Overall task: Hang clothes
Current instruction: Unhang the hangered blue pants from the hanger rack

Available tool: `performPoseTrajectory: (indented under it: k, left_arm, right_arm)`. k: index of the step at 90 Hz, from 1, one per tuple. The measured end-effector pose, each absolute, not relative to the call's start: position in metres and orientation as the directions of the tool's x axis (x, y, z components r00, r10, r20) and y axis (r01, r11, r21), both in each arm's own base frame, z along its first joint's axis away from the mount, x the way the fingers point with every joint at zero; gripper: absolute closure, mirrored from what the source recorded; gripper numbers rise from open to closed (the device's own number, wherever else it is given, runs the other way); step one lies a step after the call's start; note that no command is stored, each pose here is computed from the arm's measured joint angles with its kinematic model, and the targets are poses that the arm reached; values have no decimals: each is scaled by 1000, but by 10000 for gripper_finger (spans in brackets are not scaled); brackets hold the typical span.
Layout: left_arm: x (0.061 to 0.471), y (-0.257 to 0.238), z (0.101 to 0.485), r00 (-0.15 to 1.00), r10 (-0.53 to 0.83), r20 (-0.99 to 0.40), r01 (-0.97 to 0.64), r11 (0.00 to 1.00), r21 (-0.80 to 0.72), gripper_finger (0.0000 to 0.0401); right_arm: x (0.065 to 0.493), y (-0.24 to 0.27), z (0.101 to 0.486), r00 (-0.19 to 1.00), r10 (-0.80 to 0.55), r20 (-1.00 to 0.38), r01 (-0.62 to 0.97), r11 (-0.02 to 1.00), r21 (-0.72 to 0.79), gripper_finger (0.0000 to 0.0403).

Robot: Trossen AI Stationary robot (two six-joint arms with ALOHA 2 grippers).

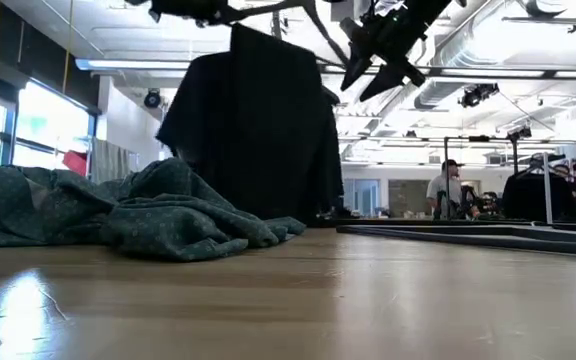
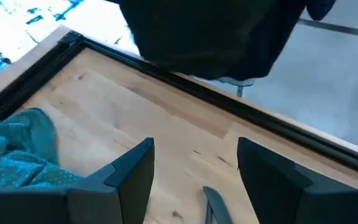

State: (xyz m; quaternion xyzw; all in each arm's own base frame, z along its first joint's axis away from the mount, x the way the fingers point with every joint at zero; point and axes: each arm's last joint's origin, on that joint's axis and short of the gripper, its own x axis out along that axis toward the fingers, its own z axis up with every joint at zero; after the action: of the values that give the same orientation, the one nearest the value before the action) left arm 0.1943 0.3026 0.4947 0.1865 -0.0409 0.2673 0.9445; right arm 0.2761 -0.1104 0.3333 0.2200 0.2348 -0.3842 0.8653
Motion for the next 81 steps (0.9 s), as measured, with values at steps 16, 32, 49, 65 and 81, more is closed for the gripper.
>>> performPoseTrajectory:
  k: [16,32,49,65,81]
  left_arm:
    - [193,268,510,921,362,145,-390,862,323,382]
    - [195,237,514,965,256,59,-263,930,256,382]
    - [210,208,509,985,171,-27,-163,968,190,382]
    - [227,180,502,992,66,-108,-55,993,104,382]
    - [243,154,501,992,14,-128,-4,997,72,382]
  right_arm:
    - [247,-96,403,774,-537,-334,620,748,235,197]
    - [201,-78,498,865,-502,19,495,857,143,197]
    - [180,-73,544,844,-531,77,536,841,-66,196]
    - [181,-83,544,840,-531,-112,515,845,-143,177]
    - [187,-90,535,920,-322,-221,301,945,-127,150]
